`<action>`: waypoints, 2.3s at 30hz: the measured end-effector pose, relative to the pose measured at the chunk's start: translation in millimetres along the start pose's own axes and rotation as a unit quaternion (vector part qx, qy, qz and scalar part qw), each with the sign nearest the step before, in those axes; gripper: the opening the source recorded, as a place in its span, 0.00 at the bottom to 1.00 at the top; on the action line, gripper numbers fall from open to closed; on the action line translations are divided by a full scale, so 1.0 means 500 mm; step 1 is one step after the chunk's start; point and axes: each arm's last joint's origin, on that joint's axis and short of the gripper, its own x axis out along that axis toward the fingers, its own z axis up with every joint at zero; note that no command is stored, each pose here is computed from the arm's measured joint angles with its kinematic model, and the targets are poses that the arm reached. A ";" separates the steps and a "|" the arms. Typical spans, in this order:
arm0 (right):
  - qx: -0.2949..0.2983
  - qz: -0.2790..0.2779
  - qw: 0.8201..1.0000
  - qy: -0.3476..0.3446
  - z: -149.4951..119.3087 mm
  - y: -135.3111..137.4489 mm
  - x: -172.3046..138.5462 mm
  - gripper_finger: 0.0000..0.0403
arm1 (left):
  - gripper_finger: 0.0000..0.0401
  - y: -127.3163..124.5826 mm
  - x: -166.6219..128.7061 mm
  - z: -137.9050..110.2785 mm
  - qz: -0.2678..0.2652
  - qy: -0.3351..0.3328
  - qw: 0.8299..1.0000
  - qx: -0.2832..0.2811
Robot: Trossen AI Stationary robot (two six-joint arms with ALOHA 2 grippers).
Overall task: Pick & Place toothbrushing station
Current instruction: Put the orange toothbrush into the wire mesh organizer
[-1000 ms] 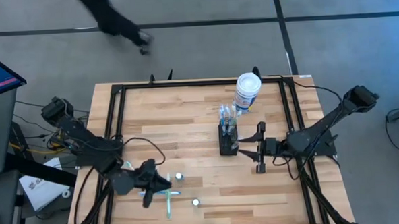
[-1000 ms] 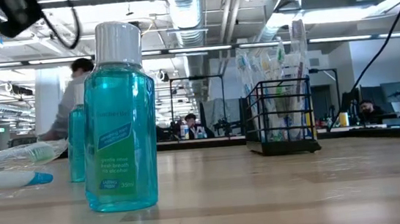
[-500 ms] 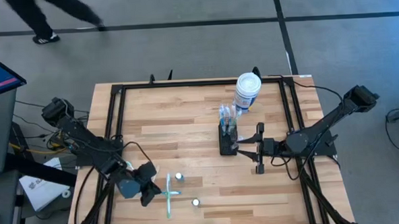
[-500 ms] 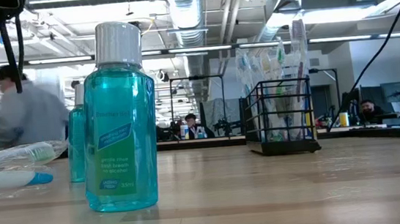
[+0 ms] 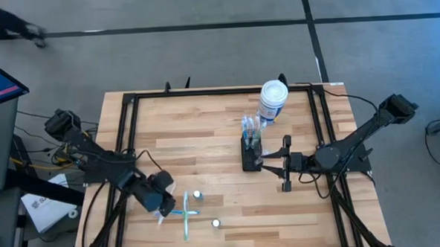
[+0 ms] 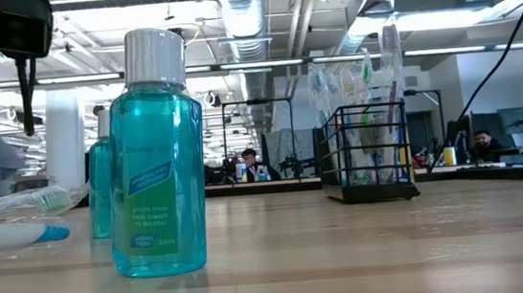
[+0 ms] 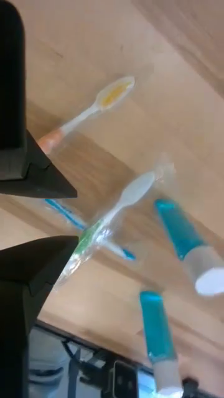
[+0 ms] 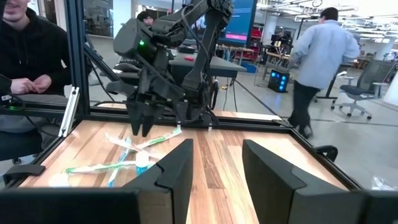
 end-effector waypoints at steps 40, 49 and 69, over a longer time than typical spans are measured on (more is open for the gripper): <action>0.001 0.000 1.000 0.010 -0.005 0.000 0.000 0.32 | 0.30 0.054 0.084 0.055 0.123 0.100 0.985 -0.074; 0.001 0.000 1.000 0.010 -0.005 0.000 0.001 0.32 | 0.30 0.059 0.105 0.050 0.145 0.105 0.981 -0.069; 0.002 -0.002 1.000 0.011 -0.005 -0.002 0.001 0.32 | 0.00 0.057 0.097 0.055 0.144 0.069 0.986 -0.051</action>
